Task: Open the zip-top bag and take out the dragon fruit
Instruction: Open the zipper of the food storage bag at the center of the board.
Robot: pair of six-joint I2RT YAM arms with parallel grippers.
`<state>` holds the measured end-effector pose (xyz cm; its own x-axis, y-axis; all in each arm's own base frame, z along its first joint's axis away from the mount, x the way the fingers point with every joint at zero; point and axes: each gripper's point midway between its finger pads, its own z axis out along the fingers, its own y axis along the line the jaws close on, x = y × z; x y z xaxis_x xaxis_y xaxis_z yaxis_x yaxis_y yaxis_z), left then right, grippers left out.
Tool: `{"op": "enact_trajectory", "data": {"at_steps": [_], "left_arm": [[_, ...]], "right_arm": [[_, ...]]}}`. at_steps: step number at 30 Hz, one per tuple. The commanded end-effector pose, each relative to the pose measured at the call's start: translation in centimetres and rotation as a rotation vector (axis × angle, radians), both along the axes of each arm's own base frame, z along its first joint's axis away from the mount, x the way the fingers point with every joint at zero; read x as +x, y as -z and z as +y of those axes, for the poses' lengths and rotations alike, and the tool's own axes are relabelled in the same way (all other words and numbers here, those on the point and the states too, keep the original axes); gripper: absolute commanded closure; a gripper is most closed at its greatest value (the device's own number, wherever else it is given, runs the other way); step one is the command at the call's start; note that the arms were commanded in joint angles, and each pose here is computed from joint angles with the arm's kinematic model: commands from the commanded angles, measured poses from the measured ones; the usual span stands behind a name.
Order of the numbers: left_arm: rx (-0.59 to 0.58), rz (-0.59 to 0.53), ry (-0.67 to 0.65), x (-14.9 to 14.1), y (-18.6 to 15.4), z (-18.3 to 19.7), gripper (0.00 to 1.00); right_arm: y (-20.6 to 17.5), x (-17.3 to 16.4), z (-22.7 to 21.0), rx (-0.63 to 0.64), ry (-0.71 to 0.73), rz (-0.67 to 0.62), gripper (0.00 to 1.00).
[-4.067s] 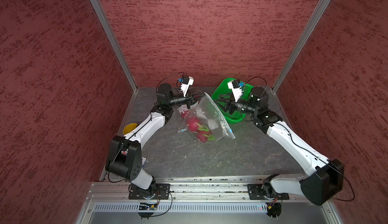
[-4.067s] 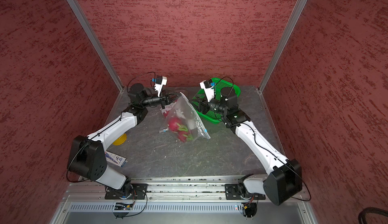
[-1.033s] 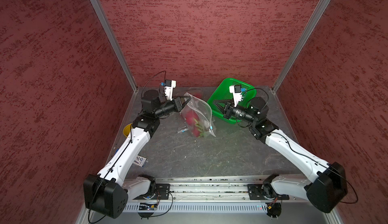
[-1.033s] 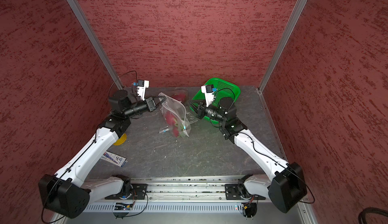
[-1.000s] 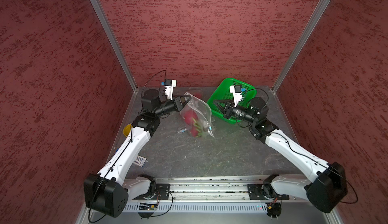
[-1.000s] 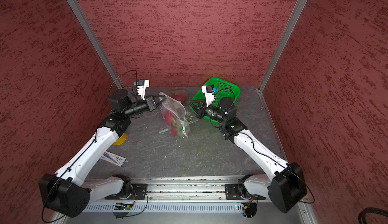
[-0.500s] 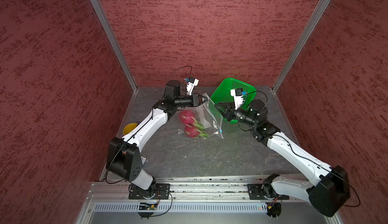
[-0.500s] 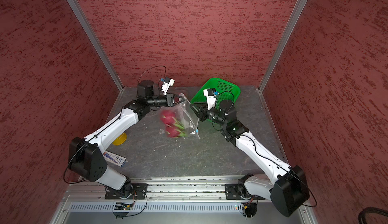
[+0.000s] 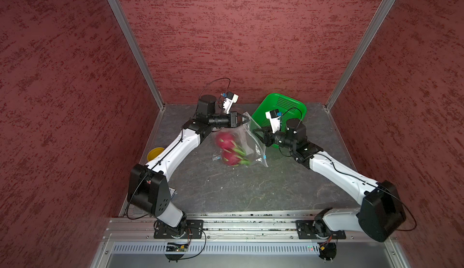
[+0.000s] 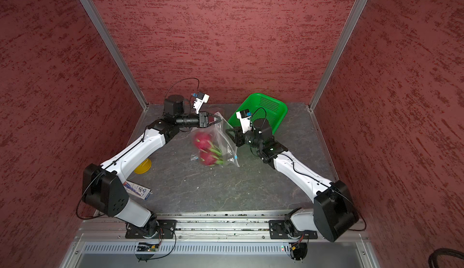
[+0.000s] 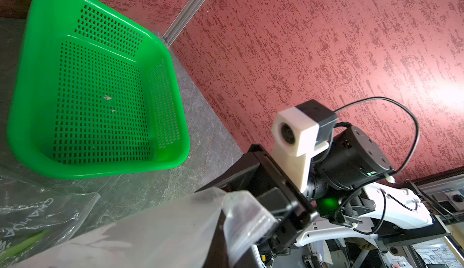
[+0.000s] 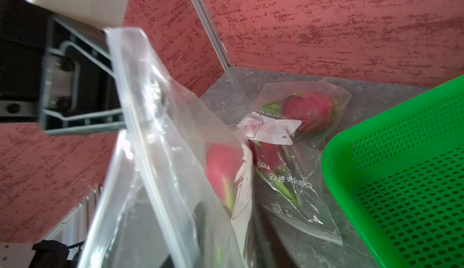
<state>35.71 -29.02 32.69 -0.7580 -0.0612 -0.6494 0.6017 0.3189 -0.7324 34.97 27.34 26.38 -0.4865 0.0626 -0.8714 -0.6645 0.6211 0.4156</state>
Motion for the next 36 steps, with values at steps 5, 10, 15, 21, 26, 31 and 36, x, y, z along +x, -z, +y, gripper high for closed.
{"op": "enact_trajectory", "data": {"at_steps": [5, 10, 15, 21, 26, 31, 36], "left_arm": [[0.003, 0.01, -0.009, -2.4, -0.4, 1.2, 0.43], [0.009, 0.064, -0.005, -4.6, 1.5, 0.5, 0.28], [0.017, 0.086, -0.008, -4.6, 2.7, -0.3, 0.29], [0.016, 0.087, -0.017, -3.5, 2.7, -0.7, 0.39], [0.01, 0.101, -0.009, -3.1, 3.2, -1.2, 0.37], [0.0, 0.1, -0.007, -2.8, 3.3, -1.4, 0.37], [-0.011, 0.092, 0.0, -2.8, 3.1, -1.4, 0.63]], "right_arm": [[-3.1, -0.8, 1.0, 0.136, -0.062, -0.013, 1.0], [-4.1, -1.3, 0.4, 0.213, -0.027, -0.022, 1.0], [-4.7, -2.0, 0.4, 0.252, -0.035, -0.031, 1.0], [-4.9, -3.2, 0.3, 0.266, -0.059, -0.031, 1.0], [-5.0, -4.6, 1.0, 0.316, -0.139, -0.021, 1.0], [-4.3, -4.7, 1.5, 0.313, -0.156, -0.007, 1.0], [-3.7, -4.3, 1.7, 0.299, -0.149, 0.004, 1.0]]}}
